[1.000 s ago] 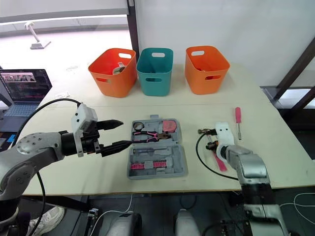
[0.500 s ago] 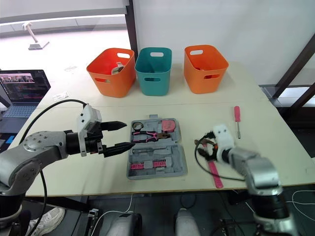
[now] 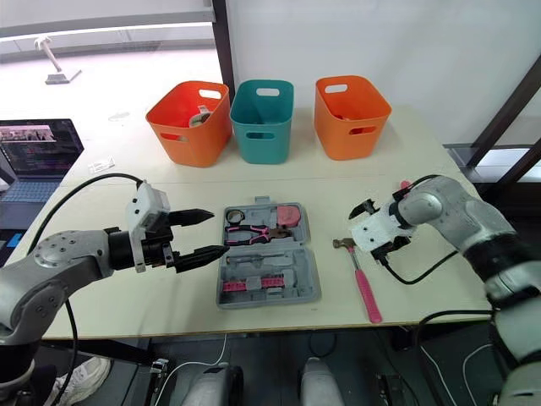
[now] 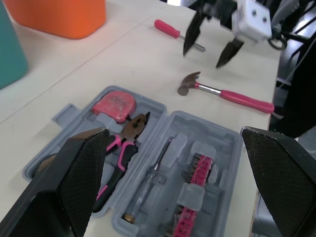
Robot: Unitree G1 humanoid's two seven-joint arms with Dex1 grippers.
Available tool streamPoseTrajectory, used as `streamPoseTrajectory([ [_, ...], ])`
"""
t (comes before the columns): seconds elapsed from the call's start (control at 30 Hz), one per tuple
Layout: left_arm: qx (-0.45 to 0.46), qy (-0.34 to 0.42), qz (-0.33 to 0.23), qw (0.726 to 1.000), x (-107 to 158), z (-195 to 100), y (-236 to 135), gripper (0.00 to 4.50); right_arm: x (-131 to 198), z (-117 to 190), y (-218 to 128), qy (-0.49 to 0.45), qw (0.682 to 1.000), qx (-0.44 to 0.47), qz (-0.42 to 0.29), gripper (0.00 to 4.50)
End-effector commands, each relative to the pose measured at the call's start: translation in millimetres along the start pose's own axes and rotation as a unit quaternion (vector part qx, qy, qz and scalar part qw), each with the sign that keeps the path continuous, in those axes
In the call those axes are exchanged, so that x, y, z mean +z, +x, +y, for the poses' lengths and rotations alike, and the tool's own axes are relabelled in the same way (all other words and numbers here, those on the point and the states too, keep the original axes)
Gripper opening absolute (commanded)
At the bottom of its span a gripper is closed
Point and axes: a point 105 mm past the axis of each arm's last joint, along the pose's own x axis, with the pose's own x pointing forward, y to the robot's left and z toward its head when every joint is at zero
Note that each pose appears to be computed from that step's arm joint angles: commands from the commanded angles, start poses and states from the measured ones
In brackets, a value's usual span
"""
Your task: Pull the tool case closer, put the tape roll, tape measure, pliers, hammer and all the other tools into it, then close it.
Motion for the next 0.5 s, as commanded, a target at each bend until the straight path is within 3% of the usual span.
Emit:
streamPoseTrajectory([
  [0.03, 0.009, 0.021, -0.017, 1.0, 8.3, -3.0, -1.8, 4.5, 7.2, 4.4, 1.9, -0.129, 0.991, 0.03, -0.016, 4.44],
  [0.17, 0.013, 0.021, -0.019, 1.0, 8.6, -2.9, -1.3, 4.5, 15.2, 10.0, 16.7, -0.186, 0.98, 0.056, -0.038, 4.44],
  [0.37, 0.027, 0.023, -0.014, 0.999, 7.9, -4.6, -5.8, 4.5, 9.8, 1.7, 35.4, -0.218, 0.974, 0.059, -0.016, 4.44],
  [0.5, 0.03, 0.022, -0.013, 0.999, 6.9, -6.4, -6.2, 4.5, 13.8, 1.3, 45.9, -0.255, 0.964, 0.074, -0.018, 3.2],
])
